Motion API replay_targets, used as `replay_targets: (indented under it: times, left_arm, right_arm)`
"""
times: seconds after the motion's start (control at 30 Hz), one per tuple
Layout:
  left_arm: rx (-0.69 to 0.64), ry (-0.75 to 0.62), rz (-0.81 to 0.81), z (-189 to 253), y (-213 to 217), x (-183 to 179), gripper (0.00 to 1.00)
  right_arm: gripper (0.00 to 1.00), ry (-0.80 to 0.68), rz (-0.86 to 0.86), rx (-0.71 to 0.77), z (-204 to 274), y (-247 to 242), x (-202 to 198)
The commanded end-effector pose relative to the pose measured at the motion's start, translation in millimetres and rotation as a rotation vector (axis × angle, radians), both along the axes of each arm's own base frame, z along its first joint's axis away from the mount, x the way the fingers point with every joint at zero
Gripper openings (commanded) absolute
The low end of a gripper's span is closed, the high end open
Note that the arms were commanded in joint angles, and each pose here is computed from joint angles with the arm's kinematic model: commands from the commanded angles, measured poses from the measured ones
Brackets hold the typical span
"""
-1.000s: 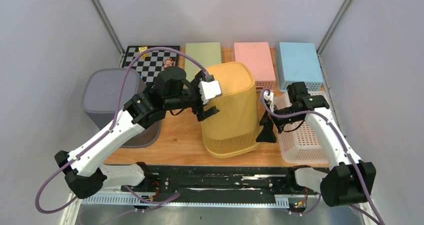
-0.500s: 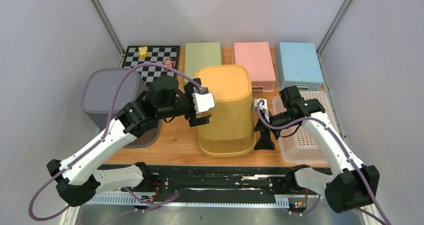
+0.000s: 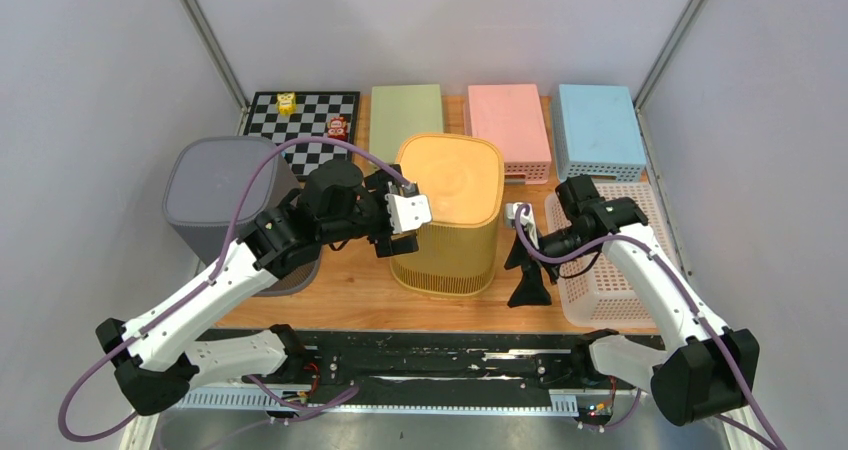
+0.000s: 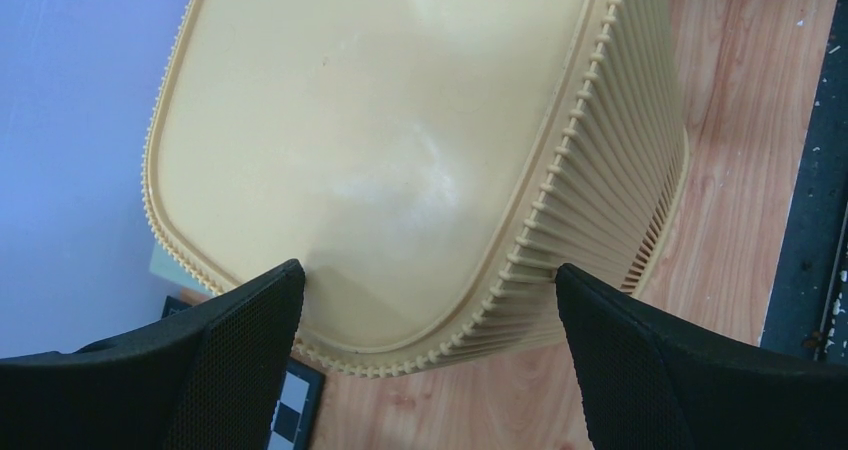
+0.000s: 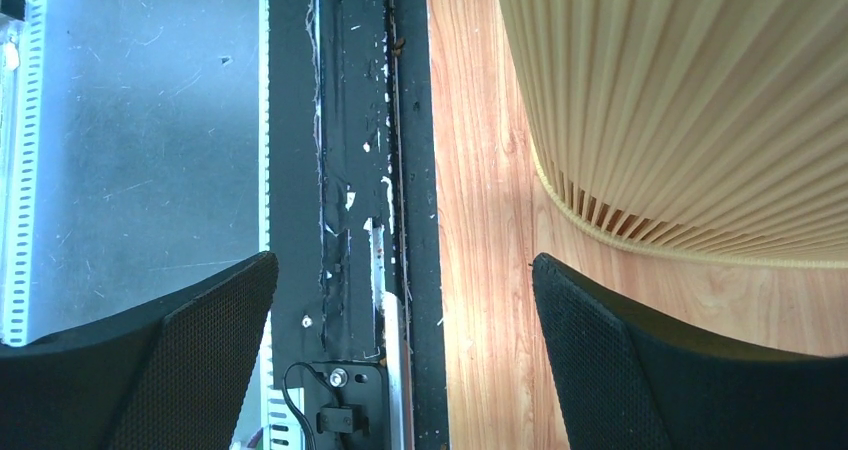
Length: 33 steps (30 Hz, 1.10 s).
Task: Turn the large container upside down
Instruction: Turn the container upside down at the center of the board.
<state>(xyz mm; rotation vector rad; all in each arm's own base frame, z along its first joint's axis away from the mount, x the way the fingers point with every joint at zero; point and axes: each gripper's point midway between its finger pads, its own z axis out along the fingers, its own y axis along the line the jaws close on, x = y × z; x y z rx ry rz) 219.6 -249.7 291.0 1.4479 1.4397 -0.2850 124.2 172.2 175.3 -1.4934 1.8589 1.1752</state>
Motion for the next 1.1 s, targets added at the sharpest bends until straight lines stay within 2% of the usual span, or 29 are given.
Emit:
replay_targets:
  times: [0.0, 0.27, 1.07]
  left_arm:
    - [0.099, 0.185, 0.013, -49, 10, -18, 0.94]
    - [0.053, 0.290, -0.048, -55, -7, -32, 0.92]
    - [0.008, 0.351, -0.099, -53, -16, -45, 0.90]
  right_arm:
    - [1.00, -0.027, -0.014, 0.020, 13, 6, 8]
    - [1.00, -0.089, -0.110, 0.043, 33, 15, 41]
    - [1.00, -0.142, -0.257, 0.081, 58, 33, 111]
